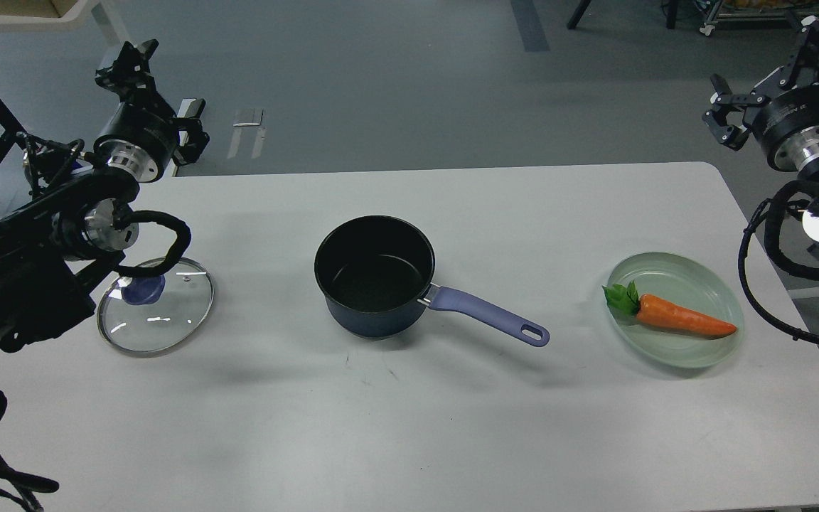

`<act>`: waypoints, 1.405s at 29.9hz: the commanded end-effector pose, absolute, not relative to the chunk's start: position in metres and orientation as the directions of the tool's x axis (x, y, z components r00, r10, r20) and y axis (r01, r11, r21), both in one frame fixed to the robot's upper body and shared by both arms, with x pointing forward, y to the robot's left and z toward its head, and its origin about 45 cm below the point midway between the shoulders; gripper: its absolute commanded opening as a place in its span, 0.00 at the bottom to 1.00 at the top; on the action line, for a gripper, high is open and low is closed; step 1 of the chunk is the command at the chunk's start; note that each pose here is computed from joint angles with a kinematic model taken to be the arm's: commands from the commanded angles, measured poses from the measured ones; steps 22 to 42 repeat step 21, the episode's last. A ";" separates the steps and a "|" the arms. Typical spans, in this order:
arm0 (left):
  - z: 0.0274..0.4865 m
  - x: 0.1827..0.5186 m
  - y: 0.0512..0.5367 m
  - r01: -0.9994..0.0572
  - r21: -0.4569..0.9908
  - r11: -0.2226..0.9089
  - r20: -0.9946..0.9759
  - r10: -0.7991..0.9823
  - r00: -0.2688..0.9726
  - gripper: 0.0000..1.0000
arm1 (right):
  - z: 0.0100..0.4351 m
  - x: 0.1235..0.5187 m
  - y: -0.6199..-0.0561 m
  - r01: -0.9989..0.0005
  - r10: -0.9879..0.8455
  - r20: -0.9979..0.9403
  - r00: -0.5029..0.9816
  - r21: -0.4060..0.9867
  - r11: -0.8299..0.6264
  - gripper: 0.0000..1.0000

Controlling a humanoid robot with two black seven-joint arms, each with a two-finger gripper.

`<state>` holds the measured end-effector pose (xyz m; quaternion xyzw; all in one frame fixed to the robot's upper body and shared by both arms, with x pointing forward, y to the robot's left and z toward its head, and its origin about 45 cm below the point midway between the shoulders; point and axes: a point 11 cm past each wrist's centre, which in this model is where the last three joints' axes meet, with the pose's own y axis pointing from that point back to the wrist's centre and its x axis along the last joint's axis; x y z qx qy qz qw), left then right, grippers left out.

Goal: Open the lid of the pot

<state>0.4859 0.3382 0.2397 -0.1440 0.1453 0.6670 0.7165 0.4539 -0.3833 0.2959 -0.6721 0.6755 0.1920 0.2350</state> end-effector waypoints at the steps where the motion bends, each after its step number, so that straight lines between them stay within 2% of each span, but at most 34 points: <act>1: 0.238 0.483 0.342 -0.997 -0.023 0.068 -0.431 0.900 0.071 0.99 | 0.285 0.453 -0.378 -0.998 -0.763 -0.645 0.022 -0.062 0.024 1.00; 6: 0.239 0.482 0.339 -0.994 -0.043 0.100 -0.462 0.880 0.108 1.00 | 0.270 0.456 -0.374 -0.999 -0.700 -0.713 0.021 -0.047 0.017 1.00; 17: 0.227 0.473 0.349 -0.996 -0.034 0.086 -0.491 0.867 0.091 1.00 | 0.251 0.453 -0.353 -0.998 -0.650 -0.758 0.062 -0.045 -0.043 1.00; 42: 0.227 0.473 0.351 -0.997 -0.030 0.077 -0.488 0.869 0.082 1.00 | 0.249 0.451 -0.353 -0.997 -0.645 -0.761 0.071 -0.051 -0.050 1.00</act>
